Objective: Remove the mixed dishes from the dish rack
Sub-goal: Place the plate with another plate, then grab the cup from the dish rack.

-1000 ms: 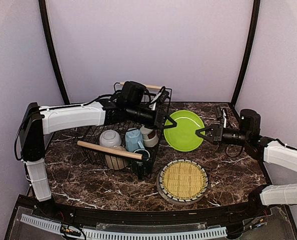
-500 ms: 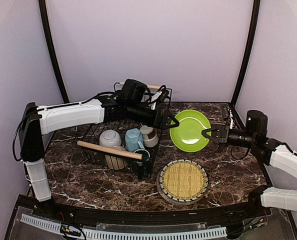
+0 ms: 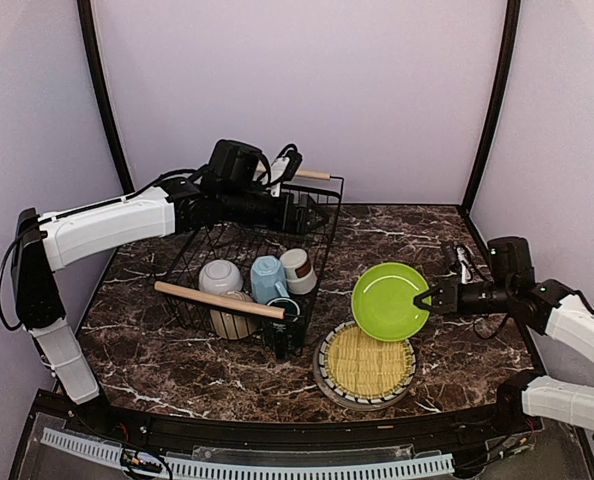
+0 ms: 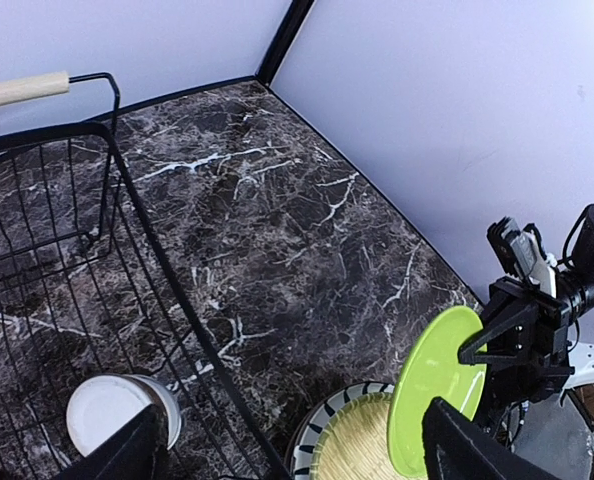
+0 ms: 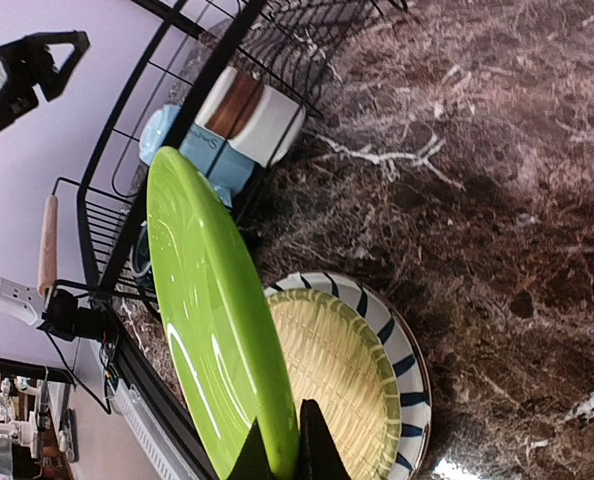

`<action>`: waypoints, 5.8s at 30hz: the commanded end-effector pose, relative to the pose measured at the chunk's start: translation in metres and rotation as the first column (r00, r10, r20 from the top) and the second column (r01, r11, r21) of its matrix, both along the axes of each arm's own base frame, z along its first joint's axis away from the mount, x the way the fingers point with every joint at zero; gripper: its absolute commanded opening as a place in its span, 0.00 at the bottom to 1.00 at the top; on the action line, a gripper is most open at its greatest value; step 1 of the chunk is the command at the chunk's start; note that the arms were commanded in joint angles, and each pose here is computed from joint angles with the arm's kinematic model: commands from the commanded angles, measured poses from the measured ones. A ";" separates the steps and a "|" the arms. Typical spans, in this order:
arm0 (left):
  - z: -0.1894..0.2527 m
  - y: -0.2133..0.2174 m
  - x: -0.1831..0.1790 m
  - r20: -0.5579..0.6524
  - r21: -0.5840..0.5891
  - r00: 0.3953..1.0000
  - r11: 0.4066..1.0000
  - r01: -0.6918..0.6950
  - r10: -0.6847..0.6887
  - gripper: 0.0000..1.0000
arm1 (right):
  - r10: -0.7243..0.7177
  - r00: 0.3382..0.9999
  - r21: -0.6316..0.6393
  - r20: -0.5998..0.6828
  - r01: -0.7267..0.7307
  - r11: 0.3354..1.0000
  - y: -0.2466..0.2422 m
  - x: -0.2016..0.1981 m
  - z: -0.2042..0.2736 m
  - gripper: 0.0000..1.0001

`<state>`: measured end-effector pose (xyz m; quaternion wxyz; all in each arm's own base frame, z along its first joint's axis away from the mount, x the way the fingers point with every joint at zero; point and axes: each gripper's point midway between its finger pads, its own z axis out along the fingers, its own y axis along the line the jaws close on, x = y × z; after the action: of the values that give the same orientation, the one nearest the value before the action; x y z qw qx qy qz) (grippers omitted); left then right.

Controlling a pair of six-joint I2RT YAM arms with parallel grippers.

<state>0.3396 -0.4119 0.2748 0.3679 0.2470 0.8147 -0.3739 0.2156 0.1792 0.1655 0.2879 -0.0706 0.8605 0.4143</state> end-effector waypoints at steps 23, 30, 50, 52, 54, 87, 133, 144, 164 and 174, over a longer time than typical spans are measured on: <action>-0.007 0.024 0.008 -0.036 0.000 0.997 0.997 -0.072 0.072 0.87 | 0.275 0.905 -0.095 -0.324 -0.320 0.943 0.056 -0.036 -0.087 0.08; -0.008 0.024 0.008 -0.040 0.002 0.997 0.998 -0.070 0.070 0.87 | 0.204 0.928 -0.183 -0.311 -0.269 0.946 0.044 -0.029 -0.087 0.31; -0.026 0.044 0.015 -0.025 0.132 0.990 0.982 -0.134 0.138 0.88 | 0.237 0.935 -0.161 -0.263 -0.285 0.945 0.048 -0.035 -0.077 0.57; -0.028 0.049 0.016 -0.018 0.157 0.988 0.976 -0.150 0.154 0.88 | 0.253 0.930 -0.157 -0.267 -0.301 0.941 0.051 -0.038 -0.078 0.57; -0.033 0.055 0.019 -0.010 0.197 0.984 0.965 -0.173 0.178 0.88 | 0.258 0.928 -0.160 -0.268 -0.307 0.938 0.051 -0.039 -0.079 0.56; -0.145 0.098 0.024 -0.123 0.656 0.947 0.740 -0.147 0.297 0.87 | 0.048 0.998 -0.240 -0.050 -0.059 0.969 0.042 0.019 -0.038 0.89; -0.111 0.094 0.018 -0.063 0.670 0.959 0.724 -0.164 0.276 0.26 | 0.054 0.998 -0.237 -0.038 -0.061 0.970 0.044 0.021 -0.039 0.92; -0.093 0.094 0.018 -0.049 0.646 0.960 0.742 -0.180 0.276 0.05 | 0.052 0.998 -0.228 -0.027 -0.057 0.972 0.045 0.022 -0.036 0.92; -0.011 0.119 0.012 0.090 0.586 0.954 0.760 -0.282 0.285 0.01 | 0.070 0.998 -0.191 0.000 -0.069 0.979 0.053 0.027 -0.027 0.92; 0.034 0.102 0.007 0.124 0.424 0.967 0.869 -0.254 0.222 0.01 | 0.140 0.987 -0.041 0.082 -0.137 0.990 0.085 0.041 0.015 0.93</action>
<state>0.3513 -0.2982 0.2448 0.2997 0.2315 0.9243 -0.0481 0.2442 0.2389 0.1404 0.2597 -0.1316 0.8884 0.3550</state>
